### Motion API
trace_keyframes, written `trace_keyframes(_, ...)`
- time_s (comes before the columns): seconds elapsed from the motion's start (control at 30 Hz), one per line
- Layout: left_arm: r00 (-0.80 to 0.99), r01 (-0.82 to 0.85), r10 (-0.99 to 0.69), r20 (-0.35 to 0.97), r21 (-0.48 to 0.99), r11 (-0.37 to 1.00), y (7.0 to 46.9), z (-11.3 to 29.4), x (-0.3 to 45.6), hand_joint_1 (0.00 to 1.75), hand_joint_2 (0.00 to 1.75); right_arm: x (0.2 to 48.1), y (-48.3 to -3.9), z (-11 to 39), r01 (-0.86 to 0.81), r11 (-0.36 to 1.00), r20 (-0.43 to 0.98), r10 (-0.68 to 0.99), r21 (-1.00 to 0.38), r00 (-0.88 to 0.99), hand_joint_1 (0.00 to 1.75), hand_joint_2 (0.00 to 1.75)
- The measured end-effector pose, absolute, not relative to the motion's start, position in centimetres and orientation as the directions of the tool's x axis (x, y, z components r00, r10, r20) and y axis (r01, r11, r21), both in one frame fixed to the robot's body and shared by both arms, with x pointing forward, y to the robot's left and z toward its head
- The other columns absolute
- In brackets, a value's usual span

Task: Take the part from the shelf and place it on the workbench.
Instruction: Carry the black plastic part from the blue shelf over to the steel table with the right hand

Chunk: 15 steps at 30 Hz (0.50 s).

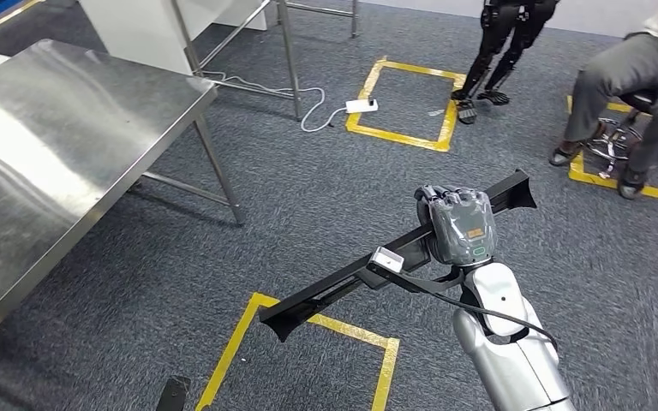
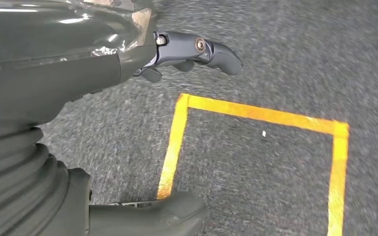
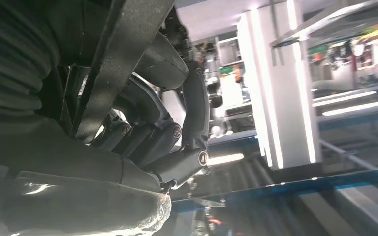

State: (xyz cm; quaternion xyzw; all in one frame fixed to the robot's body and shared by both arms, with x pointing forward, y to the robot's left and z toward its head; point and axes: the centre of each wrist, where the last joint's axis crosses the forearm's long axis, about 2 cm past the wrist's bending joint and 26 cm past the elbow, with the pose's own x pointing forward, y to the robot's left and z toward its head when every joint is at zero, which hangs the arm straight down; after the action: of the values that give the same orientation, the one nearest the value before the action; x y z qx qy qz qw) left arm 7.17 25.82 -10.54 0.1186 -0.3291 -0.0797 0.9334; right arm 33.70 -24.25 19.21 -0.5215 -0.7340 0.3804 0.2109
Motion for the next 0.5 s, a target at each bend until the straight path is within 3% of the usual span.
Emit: trace_keyframes(0.5, 0.766, 0.072, -0.228, 0.602, 0.272, 0.96, 25.5, -10.45, 7.54, 0.0, 1.75, 33.99, -24.56, 19.34, 0.607, 0.16, -0.09, 0.929, -0.779, -0.36, 1.75, 1.75)
